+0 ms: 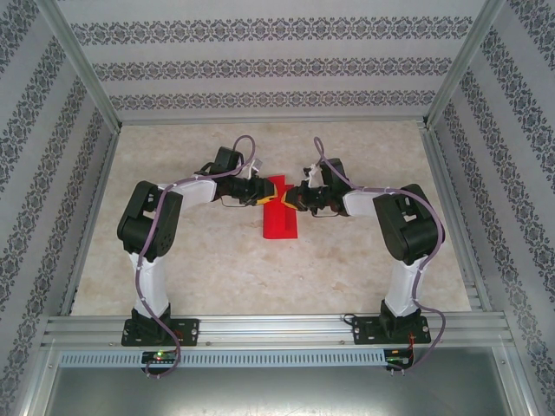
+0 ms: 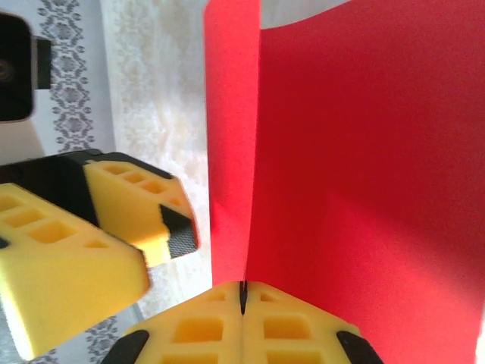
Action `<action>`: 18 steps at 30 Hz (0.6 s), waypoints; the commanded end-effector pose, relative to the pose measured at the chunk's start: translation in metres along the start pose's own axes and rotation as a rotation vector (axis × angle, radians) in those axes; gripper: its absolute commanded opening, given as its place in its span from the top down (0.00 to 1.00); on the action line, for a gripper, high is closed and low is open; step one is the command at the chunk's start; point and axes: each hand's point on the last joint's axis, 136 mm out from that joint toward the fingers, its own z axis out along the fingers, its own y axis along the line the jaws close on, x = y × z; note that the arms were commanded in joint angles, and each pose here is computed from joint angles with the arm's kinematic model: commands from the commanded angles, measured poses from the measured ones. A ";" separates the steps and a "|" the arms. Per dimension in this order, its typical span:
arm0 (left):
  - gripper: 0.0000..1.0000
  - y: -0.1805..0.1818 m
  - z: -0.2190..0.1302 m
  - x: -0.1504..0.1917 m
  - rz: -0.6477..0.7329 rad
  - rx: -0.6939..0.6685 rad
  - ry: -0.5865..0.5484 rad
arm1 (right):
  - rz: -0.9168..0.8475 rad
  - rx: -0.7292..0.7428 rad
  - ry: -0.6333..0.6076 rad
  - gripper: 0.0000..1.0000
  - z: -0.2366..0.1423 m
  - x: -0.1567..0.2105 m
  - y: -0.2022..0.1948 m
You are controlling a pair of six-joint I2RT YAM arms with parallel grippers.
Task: Fold a paper plane with a square sheet of paper (fold left side to right side)
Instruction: First fold in half a square sheet of paper at the center of the table.
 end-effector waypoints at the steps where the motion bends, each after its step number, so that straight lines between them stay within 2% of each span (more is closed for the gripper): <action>1: 0.59 -0.020 -0.018 -0.004 0.078 -0.010 -0.065 | -0.044 0.085 -0.003 1.00 -0.001 0.001 -0.008; 7: 0.45 0.008 -0.027 0.010 0.055 -0.185 -0.061 | -0.082 0.199 -0.008 1.00 -0.006 -0.002 -0.024; 18: 0.38 0.036 0.005 0.021 0.017 -0.267 -0.002 | -0.108 0.266 0.007 1.00 -0.006 -0.004 -0.035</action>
